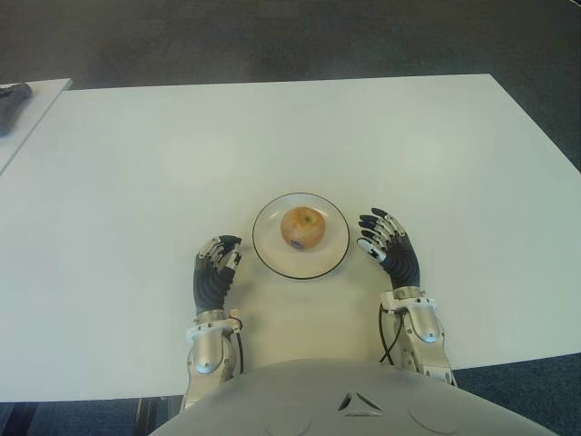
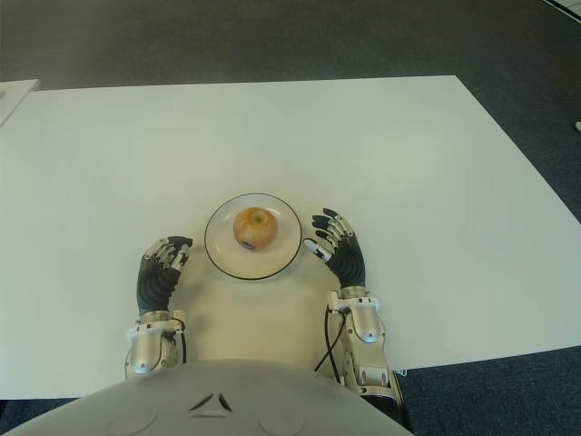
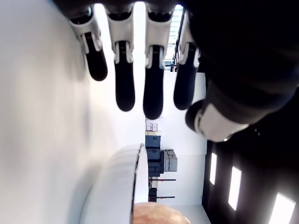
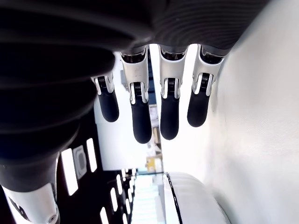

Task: Put the apples into the plate.

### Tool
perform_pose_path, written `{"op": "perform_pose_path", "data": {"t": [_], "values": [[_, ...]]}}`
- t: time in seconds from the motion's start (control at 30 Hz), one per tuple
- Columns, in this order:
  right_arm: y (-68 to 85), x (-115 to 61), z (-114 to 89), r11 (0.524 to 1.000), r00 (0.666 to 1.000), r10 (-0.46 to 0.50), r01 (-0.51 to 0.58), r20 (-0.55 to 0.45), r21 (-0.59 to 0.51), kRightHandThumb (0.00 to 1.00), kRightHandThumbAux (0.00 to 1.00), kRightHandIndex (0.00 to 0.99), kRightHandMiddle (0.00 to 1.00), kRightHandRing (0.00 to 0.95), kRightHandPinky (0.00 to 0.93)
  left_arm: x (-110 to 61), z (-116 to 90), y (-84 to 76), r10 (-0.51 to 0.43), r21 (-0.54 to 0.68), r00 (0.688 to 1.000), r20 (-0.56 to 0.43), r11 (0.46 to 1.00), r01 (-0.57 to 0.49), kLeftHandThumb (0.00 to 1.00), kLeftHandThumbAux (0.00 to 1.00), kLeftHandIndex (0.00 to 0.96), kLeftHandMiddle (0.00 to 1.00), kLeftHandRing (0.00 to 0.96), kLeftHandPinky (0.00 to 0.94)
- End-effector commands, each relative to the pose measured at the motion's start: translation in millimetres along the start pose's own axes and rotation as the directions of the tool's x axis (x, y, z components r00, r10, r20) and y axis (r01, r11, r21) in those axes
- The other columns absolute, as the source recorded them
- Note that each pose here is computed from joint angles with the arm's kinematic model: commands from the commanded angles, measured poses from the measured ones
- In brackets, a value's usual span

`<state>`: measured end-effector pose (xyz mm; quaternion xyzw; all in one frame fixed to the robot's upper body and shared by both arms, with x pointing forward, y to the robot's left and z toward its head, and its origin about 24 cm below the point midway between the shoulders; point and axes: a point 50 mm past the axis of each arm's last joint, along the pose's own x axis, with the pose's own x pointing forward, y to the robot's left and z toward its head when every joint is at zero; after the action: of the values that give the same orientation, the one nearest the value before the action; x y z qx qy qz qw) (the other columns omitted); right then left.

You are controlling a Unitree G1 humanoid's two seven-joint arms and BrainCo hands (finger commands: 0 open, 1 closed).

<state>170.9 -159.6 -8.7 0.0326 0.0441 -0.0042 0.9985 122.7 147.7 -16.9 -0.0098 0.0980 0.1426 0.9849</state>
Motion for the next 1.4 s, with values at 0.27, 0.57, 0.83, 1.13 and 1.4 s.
{"op": "perform_pose_path", "data": {"t": [0.27,0.57,0.83,1.13,1.4], "values": [[-2.6,-14.4,-10.3,1.000,0.996,-0.028,0.029,-0.079,0.010,0.566,0.710,0.176,0.292,0.256,0.258,-20.8,-14.0,6.1,0.022,0.022,0.992,-0.122,1.000,-0.020,0.673,0.721,0.405,0.391,0.408,0.404],[-6.2,-21.4,-6.2,0.999,0.996,-0.047,0.048,-0.082,0.009,0.596,0.720,0.183,0.314,0.267,0.257,-28.8,-5.6,3.5,0.027,0.014,0.996,-0.087,1.000,-0.026,0.675,0.721,0.408,0.410,0.419,0.420],[-11.1,-29.9,-2.2,0.998,0.995,-0.055,0.055,-0.088,-0.001,0.605,0.730,0.180,0.332,0.281,0.253,-36.7,0.6,0.0,0.024,-0.002,0.998,-0.062,1.000,-0.024,0.676,0.719,0.410,0.419,0.423,0.419],[-16.3,-37.8,0.6,0.998,0.996,-0.051,0.048,-0.079,-0.030,0.541,0.728,0.176,0.309,0.264,0.247,-43.5,5.1,-3.0,0.041,-0.015,0.999,-0.031,0.999,-0.041,0.675,0.717,0.411,0.419,0.419,0.413],[-16.8,-43.5,3.6,0.998,0.996,-0.056,0.054,-0.070,-0.032,0.576,0.743,0.176,0.296,0.256,0.231,-46.7,8.2,-3.1,0.064,-0.010,0.998,0.017,0.998,-0.064,0.675,0.715,0.411,0.394,0.404,0.405]]}}
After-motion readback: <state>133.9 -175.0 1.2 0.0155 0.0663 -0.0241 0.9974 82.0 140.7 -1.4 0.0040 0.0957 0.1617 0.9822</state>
